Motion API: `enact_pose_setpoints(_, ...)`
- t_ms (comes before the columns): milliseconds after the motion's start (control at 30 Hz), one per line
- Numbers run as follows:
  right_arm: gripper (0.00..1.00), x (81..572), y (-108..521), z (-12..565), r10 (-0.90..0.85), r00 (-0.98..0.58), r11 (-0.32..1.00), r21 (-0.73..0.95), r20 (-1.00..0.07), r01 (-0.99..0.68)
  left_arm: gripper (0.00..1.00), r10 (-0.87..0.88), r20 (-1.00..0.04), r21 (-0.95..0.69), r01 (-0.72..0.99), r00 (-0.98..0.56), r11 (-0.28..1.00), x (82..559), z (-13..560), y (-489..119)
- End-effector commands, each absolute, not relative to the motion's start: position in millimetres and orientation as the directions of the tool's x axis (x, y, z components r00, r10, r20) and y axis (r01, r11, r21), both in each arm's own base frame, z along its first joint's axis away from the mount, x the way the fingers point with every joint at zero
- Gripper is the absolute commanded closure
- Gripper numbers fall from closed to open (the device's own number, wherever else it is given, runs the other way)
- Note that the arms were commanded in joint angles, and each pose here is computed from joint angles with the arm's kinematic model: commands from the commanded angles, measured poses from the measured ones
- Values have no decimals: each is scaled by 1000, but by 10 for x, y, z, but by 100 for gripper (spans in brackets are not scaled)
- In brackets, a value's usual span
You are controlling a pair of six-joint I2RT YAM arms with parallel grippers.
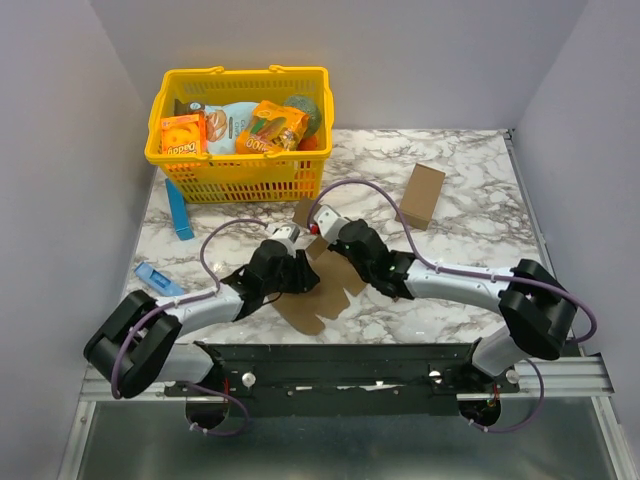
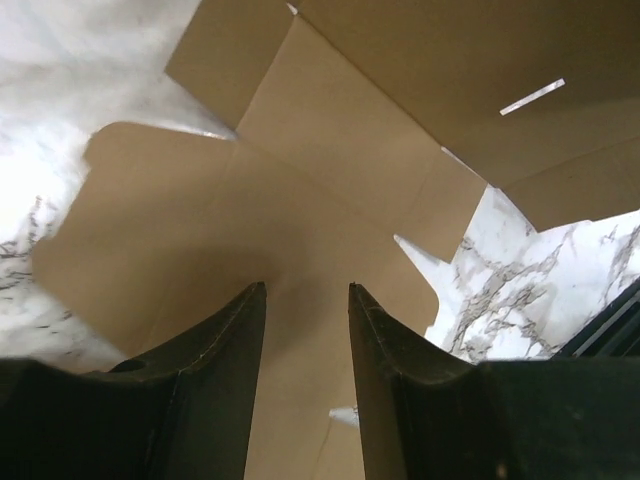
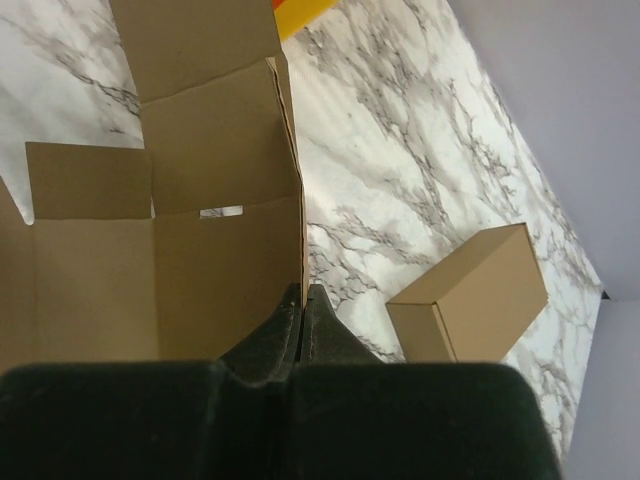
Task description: Fold the paper box
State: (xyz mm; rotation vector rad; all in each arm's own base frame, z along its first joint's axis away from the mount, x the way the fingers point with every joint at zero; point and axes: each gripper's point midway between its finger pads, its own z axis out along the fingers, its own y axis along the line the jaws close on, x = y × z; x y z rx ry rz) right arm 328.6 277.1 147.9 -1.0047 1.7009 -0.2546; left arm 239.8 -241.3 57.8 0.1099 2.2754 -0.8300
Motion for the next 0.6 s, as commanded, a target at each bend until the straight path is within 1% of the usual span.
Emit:
enact_pose_setpoints(0, 99, 3218, 2873, 1450, -683, -76, 663, -573, -726, -481, 55, -158, -644, -539, 297, -749, 789, 2387, 452, -2483)
enact_pose_setpoints(133, 99, 3137, 2932, 1313, -689, -93, 658, -566, -719, -496, 56, -158, -629, -544, 286, -761, 789, 2337, 303, -2500)
enact_pose_setpoints(167, 99, 3116, 2946, 1295, -690, -95, 659, -567, -718, -494, 58, -151, -623, -546, 289, -767, 787, 2309, 271, -2519)
enact_pose_setpoints(300, 99, 2968, 3061, 1236, -680, -99, 658, -546, -726, -518, 61, -135, -603, -547, 285, -786, 787, 2231, 135, -2567)
enact_pose_setpoints(433, 99, 2817, 3166, 1174, -642, -128, 673, -476, -756, -566, 62, -122, -596, -536, 279, -794, 797, 2187, 10, -2593)
enact_pose_setpoints(567, 99, 2710, 3191, 1013, -622, -172, 678, -416, -764, -606, 62, -133, -595, -547, 278, -792, 790, 2188, 4, -2629)
